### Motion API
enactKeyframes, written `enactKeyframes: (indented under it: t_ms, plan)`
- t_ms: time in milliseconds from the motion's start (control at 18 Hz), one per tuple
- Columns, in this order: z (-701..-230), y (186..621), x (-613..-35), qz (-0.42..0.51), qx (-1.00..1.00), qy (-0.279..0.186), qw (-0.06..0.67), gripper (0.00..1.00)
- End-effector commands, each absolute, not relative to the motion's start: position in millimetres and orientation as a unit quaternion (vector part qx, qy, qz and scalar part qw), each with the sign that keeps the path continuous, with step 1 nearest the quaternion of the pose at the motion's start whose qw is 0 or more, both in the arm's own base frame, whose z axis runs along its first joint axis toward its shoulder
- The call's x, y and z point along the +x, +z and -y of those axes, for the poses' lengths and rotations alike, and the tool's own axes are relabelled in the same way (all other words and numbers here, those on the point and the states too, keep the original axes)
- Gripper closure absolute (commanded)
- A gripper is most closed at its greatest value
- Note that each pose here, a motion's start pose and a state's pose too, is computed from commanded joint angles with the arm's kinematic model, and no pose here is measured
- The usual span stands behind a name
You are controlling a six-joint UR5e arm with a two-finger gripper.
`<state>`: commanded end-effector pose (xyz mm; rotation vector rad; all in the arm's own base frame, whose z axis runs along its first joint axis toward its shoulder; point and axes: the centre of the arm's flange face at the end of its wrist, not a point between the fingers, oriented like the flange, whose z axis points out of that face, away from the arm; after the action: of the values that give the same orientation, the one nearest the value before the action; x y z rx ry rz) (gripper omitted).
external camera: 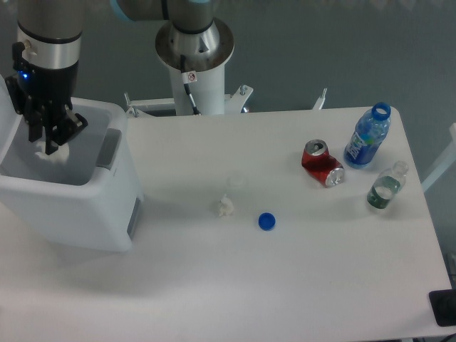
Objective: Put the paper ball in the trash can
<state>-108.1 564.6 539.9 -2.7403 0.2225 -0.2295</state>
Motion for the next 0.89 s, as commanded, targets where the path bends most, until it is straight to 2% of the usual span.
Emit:
enactKeyframes:
  t_ms: [167, 333, 500, 611, 889]
  plan:
    - [-564.0, 543.2, -113.4, -0.076, -0.974, -0.077, 0.198, 0.0]
    - [-556.2, 541.1, -144.0, -0.044, -0.976, -0.073, 0.198, 0.0]
    - [-532.0, 539.8, -196.5, -0.017, -0.977, -0.054, 0.206, 0.0]
    - [-515.5, 540.9, -232.3, -0.032, -0.976, -0.035, 0.211, 0.0]
    - [-471.3, 540.5, -313.7, 0.021, -0.977, -0.009, 0.213, 0.0]
